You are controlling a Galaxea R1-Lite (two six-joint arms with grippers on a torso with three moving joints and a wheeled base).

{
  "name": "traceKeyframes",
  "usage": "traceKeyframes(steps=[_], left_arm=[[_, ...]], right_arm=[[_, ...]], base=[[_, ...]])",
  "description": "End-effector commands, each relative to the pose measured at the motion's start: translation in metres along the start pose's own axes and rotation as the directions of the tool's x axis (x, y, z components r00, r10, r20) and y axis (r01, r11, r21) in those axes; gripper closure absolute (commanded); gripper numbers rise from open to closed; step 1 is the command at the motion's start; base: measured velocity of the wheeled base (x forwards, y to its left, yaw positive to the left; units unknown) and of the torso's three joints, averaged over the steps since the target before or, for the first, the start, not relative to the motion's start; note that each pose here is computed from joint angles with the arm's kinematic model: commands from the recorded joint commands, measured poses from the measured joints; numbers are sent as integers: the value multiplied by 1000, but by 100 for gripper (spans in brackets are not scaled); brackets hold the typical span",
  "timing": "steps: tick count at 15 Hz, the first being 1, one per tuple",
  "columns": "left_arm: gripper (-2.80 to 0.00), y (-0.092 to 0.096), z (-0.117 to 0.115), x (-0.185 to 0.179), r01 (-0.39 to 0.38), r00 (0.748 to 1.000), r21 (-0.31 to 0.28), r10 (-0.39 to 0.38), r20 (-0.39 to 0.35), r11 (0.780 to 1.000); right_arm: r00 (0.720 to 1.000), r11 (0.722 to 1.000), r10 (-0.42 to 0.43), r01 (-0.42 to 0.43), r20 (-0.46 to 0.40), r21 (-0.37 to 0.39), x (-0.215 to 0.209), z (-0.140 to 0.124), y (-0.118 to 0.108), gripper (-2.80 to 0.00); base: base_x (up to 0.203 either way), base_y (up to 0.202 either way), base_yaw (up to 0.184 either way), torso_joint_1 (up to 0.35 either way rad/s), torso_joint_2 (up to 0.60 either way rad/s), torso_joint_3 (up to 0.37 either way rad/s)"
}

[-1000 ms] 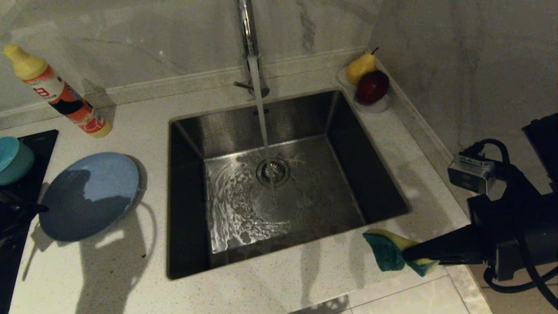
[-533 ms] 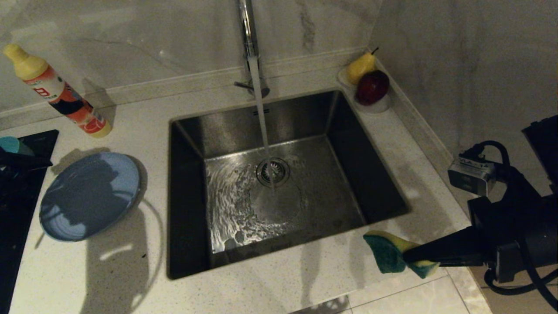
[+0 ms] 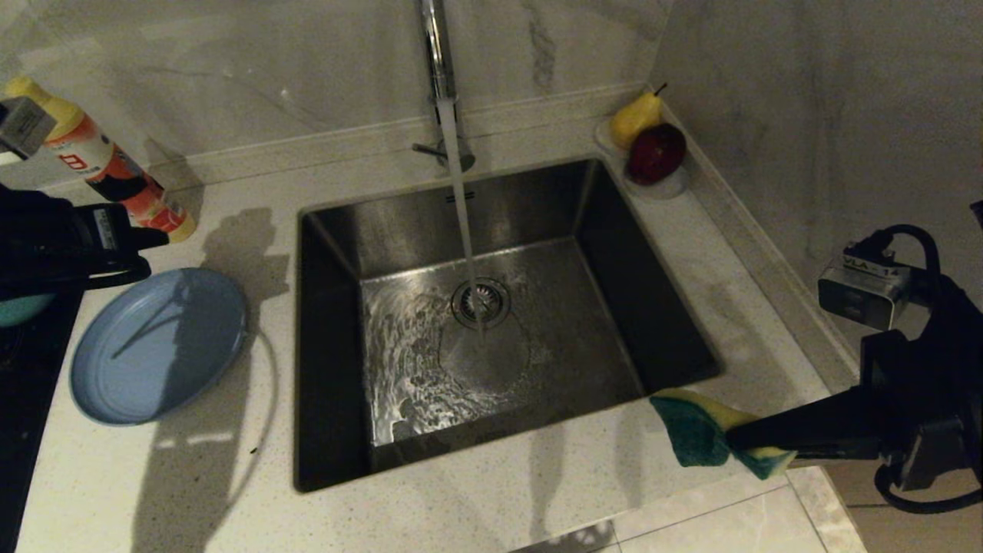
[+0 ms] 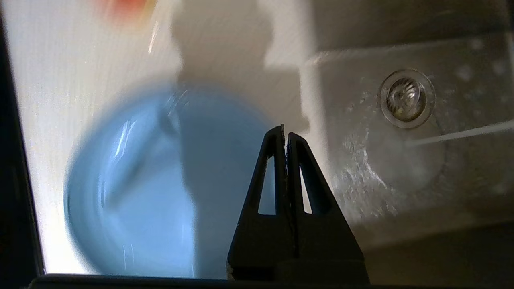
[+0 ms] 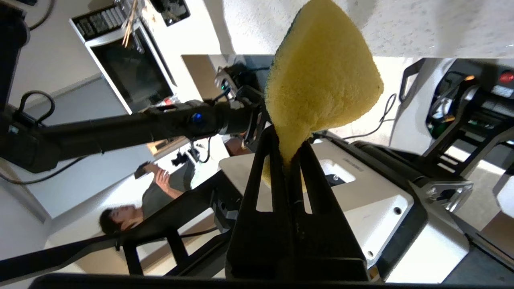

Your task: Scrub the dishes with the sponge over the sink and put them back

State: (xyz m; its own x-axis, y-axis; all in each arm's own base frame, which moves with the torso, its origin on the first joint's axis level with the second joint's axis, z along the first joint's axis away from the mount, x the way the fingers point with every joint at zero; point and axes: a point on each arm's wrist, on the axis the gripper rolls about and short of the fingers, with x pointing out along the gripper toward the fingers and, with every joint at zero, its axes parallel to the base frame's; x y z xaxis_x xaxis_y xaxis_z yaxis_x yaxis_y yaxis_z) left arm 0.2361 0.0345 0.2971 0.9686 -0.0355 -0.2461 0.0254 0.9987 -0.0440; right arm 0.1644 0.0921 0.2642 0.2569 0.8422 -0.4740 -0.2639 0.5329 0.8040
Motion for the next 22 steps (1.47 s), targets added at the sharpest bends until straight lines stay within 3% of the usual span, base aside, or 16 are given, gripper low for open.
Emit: traceKeyframes(steps=[1,4,8,9,11,13,15,18,21,22], left_arm=[[0,-24,8,-22,77,988,68,-85,132,995],[0,-49,6,-80,178,946,117,-203,252,977],[0,-52,-29,-157,230,895,147,-268,357,962],[0,-49,-38,-174,203,892,142,-243,382,969],[0,-42,-57,-198,58,907,86,-89,413,995],[0,-39,-73,-215,-47,897,27,30,442,999],[0,-37,-96,-227,-101,883,-38,107,457,994],[0,-34,-142,-234,-137,878,-62,151,454,989],[0,-32,-184,-226,-148,895,-73,165,415,986],[0,-31,-201,-218,-153,910,-64,166,379,986]], right_arm=[[1000,1000,-13,13,20,6,-5,-2,-1,0],[999,1000,-20,20,39,7,-10,-6,-1,0],[998,1000,-25,24,64,12,-18,-12,-3,0],[998,1000,-26,25,63,14,-19,-15,-5,0],[998,999,-29,28,61,18,-18,-15,-7,0],[998,999,-32,31,56,23,-17,-16,-8,0],[998,999,-41,40,47,32,-14,-17,-12,0],[998,999,-40,38,49,30,-15,-18,-11,0],[998,999,-41,39,46,31,-15,-19,-12,0],[998,999,-41,40,47,31,-15,-19,-12,0]], base=[[0,0,0,0,0,0],[0,0,0,0,0,0],[0,0,0,0,0,0],[0,0,0,0,0,0],[0,0,0,0,0,0],[0,0,0,0,0,0],[0,0,0,0,0,0],[0,0,0,0,0,0],[0,0,0,0,0,0],[0,0,0,0,0,0]])
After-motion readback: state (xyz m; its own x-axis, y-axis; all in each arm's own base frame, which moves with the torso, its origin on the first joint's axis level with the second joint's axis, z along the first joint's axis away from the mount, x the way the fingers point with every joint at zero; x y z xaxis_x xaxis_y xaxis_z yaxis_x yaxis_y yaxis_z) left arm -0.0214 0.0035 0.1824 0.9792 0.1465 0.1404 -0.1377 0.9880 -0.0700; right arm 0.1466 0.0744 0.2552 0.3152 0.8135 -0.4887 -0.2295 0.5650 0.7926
